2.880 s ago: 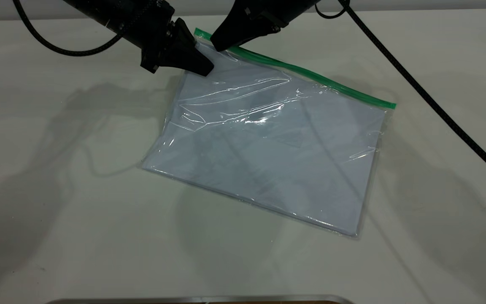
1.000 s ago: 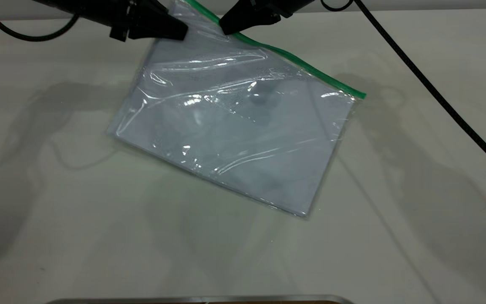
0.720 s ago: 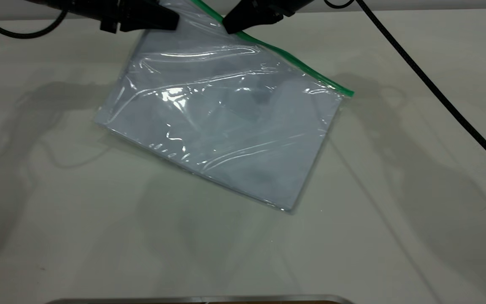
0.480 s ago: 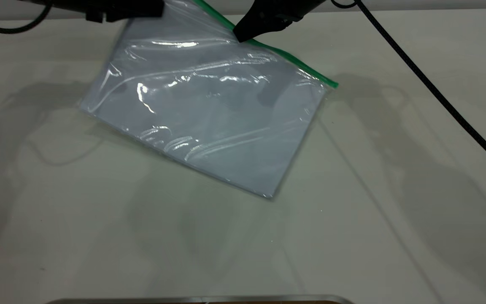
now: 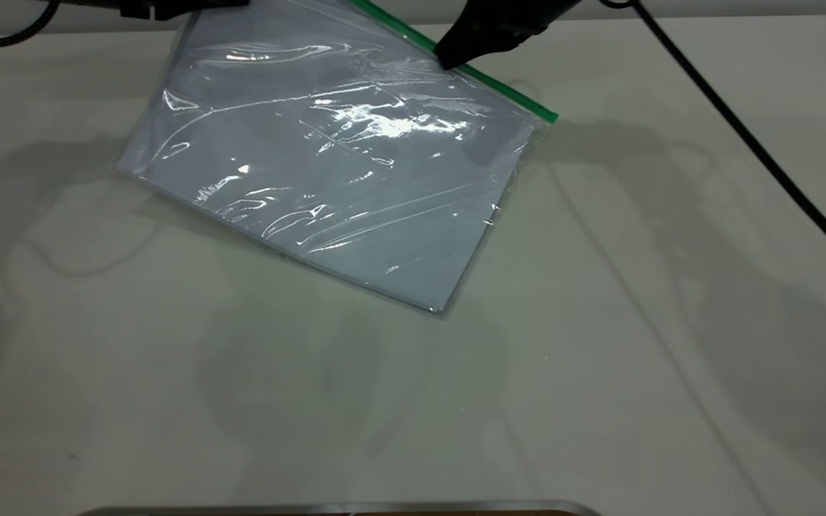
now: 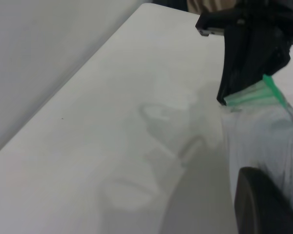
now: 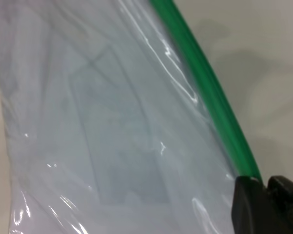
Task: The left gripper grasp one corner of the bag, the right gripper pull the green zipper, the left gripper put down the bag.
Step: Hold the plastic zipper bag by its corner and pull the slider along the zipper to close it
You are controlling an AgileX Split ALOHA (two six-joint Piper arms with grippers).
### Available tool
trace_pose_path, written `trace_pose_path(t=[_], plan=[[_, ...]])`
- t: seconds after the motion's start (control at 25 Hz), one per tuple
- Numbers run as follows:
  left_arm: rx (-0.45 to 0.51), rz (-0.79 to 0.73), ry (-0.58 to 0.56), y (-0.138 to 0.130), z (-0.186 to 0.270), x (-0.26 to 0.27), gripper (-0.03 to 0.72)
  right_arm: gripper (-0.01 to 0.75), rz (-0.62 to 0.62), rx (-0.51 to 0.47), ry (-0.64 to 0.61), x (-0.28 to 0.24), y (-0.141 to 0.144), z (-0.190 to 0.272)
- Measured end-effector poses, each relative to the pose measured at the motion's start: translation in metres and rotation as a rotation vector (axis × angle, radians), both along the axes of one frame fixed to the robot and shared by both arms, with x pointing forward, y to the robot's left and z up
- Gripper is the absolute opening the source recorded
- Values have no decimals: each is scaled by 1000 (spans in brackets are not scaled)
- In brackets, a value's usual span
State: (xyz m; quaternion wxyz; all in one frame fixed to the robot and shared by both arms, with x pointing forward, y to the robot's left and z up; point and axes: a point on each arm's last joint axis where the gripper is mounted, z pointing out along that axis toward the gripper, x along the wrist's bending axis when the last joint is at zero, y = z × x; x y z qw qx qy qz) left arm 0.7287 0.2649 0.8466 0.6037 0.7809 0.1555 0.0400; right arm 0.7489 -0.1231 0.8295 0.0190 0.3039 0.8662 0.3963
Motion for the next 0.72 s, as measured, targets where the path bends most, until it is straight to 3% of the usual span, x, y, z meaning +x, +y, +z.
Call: trace_pose_path(t=[0.28, 0.72], plan=[[-15, 11, -4, 1, 1, 1, 50, 36, -58, -14, 44, 7, -33, -17], [-9, 10, -6, 1, 1, 1, 50, 41, -66, -33, 108, 5, -57, -42]])
